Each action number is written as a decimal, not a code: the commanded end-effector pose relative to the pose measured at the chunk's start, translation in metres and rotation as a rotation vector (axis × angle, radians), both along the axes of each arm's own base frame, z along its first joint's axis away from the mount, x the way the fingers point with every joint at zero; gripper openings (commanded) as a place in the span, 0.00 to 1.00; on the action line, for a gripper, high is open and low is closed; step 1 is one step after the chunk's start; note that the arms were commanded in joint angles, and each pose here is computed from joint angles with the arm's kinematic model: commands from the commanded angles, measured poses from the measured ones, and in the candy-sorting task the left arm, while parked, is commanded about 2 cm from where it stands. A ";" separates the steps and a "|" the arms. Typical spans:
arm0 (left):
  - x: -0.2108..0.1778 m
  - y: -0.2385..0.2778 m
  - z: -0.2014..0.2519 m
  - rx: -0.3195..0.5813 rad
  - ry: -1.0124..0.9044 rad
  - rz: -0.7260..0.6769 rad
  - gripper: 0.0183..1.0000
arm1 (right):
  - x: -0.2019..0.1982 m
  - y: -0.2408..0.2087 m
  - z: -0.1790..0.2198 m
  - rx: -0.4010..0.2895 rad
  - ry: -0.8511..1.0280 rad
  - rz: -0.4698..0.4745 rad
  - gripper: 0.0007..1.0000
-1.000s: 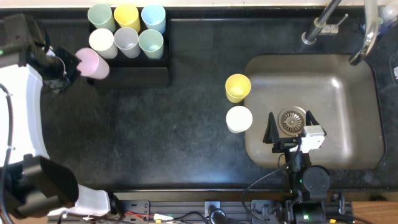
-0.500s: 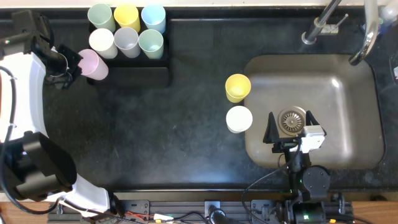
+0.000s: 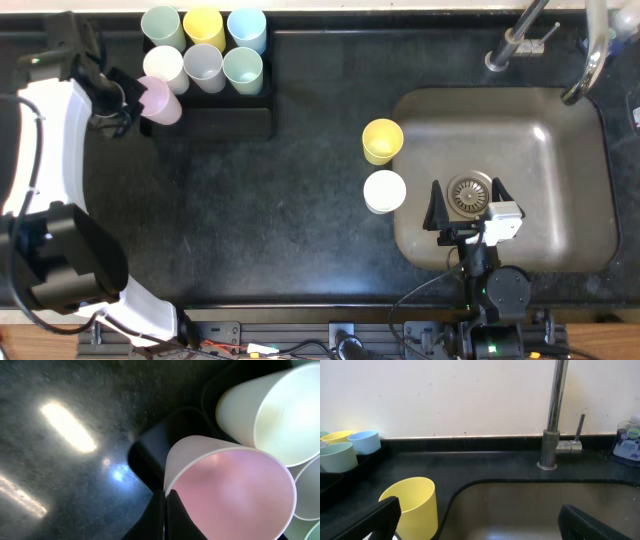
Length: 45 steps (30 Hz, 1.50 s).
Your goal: Store Cups
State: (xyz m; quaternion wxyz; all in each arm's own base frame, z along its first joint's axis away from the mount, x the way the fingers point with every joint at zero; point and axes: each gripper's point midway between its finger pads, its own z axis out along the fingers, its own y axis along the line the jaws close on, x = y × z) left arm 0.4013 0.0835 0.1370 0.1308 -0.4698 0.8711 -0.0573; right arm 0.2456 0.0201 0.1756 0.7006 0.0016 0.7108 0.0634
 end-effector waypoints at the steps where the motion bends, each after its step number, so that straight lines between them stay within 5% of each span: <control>1: 0.005 0.002 0.004 0.027 -0.007 0.027 0.02 | 0.000 0.002 -0.004 -0.003 0.001 0.010 0.99; 23: 0.013 0.011 -0.032 0.046 0.054 0.050 0.02 | 0.000 0.002 -0.004 -0.003 0.000 0.010 1.00; 25: 0.013 0.011 -0.032 0.048 0.054 0.050 0.18 | 0.000 0.002 -0.004 -0.003 0.000 0.010 1.00; 29: 0.014 0.011 -0.032 0.048 0.053 0.050 0.98 | 0.000 0.002 -0.004 -0.003 0.000 0.010 1.00; 38: 0.014 0.004 0.009 0.044 -0.050 0.025 1.00 | 0.000 0.002 -0.004 -0.003 0.000 0.010 1.00; 45: 0.023 -0.089 0.088 0.085 -0.235 -0.359 1.00 | 0.000 0.002 -0.004 -0.003 0.001 0.010 1.00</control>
